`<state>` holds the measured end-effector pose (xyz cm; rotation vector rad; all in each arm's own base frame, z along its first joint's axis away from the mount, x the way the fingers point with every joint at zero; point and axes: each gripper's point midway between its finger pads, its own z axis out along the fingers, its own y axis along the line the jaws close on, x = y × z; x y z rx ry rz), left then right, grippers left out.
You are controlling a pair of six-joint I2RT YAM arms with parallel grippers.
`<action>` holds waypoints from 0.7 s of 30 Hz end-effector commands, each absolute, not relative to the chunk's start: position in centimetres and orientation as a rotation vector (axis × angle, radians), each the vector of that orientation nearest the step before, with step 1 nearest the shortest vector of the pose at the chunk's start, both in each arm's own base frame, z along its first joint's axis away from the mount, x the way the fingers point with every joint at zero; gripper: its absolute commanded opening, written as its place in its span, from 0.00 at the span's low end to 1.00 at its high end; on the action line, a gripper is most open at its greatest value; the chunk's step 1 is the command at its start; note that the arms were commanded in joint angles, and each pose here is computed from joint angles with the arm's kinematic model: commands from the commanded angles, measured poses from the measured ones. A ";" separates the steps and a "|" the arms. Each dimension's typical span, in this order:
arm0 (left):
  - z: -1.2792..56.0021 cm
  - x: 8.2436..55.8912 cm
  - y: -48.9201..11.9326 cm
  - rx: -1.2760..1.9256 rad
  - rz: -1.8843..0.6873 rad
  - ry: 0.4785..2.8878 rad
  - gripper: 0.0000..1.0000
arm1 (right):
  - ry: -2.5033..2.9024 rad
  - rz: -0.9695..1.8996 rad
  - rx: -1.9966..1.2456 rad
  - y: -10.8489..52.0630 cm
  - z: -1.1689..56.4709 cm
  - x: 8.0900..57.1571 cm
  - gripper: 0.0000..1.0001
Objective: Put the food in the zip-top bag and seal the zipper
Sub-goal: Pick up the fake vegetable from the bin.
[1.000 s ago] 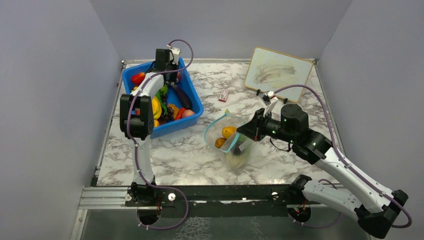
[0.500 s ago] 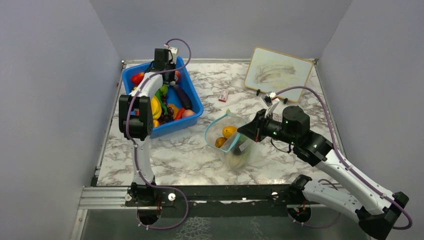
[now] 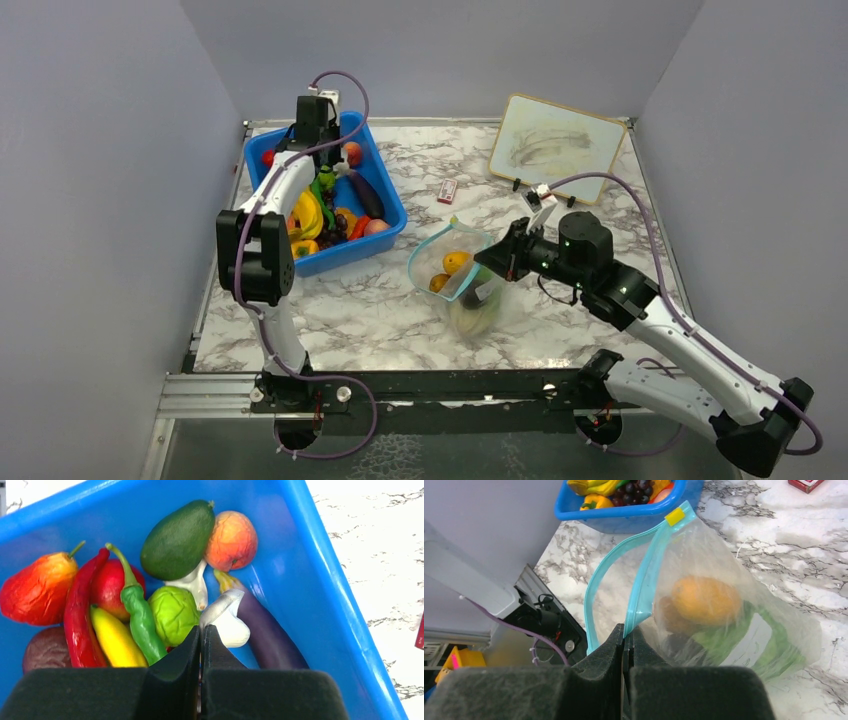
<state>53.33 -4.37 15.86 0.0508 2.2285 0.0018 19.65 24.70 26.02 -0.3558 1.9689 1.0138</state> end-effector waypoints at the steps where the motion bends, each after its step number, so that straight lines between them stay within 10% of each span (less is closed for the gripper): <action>1: 17.8 51.2 -4.3 -0.035 0.010 2.209 0.00 | 1.938 0.935 -0.305 24.5 27.3 21.7 0.01; 21: 28.7 45.2 -6.0 -0.091 -0.189 2.017 0.00 | 1.958 0.661 -0.354 22.5 28.2 24.5 0.01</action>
